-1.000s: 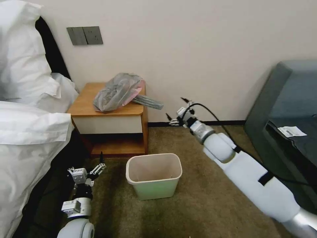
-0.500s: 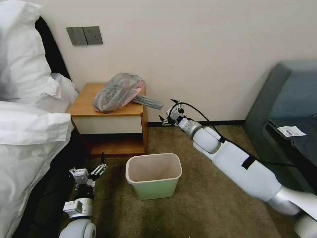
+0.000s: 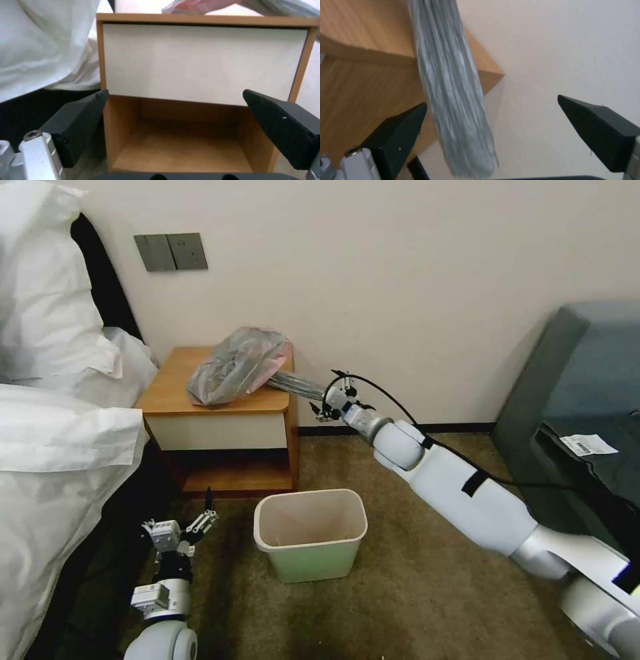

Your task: Pick up the garbage bag from the table and place it over the trash can.

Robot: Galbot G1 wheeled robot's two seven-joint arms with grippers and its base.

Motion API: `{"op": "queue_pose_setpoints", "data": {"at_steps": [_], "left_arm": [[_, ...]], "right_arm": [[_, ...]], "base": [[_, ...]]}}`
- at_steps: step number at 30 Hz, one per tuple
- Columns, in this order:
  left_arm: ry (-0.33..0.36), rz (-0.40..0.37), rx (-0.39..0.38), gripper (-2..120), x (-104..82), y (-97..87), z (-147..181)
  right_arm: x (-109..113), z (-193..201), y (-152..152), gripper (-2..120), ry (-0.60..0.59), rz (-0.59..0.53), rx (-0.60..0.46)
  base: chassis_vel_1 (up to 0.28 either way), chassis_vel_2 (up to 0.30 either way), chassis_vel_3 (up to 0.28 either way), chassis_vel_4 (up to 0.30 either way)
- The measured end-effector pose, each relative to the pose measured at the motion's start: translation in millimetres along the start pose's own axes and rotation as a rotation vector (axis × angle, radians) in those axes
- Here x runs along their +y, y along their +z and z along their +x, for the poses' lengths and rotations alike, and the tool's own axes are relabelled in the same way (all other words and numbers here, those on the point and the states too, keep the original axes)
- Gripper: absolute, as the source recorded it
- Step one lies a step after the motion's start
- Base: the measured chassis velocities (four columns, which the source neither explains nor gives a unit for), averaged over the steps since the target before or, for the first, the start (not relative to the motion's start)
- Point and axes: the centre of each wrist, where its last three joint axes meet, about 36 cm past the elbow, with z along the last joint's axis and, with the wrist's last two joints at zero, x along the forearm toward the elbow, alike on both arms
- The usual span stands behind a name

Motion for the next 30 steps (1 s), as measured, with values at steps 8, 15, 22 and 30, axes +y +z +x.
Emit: {"op": "queue_pose_setpoints", "data": {"at_steps": [8, 15, 22, 30], "left_arm": [[0.005, -0.006, -0.014, 100, 0.9, -5.7, 0.5], [0.002, -0.006, -0.015, 100, 0.5, -6.4, 0.9], [-0.006, -0.003, -0.014, 100, -0.2, -5.6, 1.1], [-0.008, 0.000, -0.018, 100, -1.6, -6.2, 0.0]], "right_arm": [[17.7, -18.6, -3.5, 100, -0.061, 0.057, 0.013], [5.8, -35.5, -0.3, 100, -0.062, 0.100, 0.032], [4.1, -36.5, 0.9, 93, -0.065, 0.113, 0.040], [10.9, -36.7, 0.3, 66, -0.071, 0.108, 0.030]], "base": [[0.000, 0.000, 0.000, 0.000], [0.000, 0.000, 0.000, 0.000], [0.000, 0.000, 0.000, 0.000], [0.000, 0.000, 0.000, 0.000]]}}
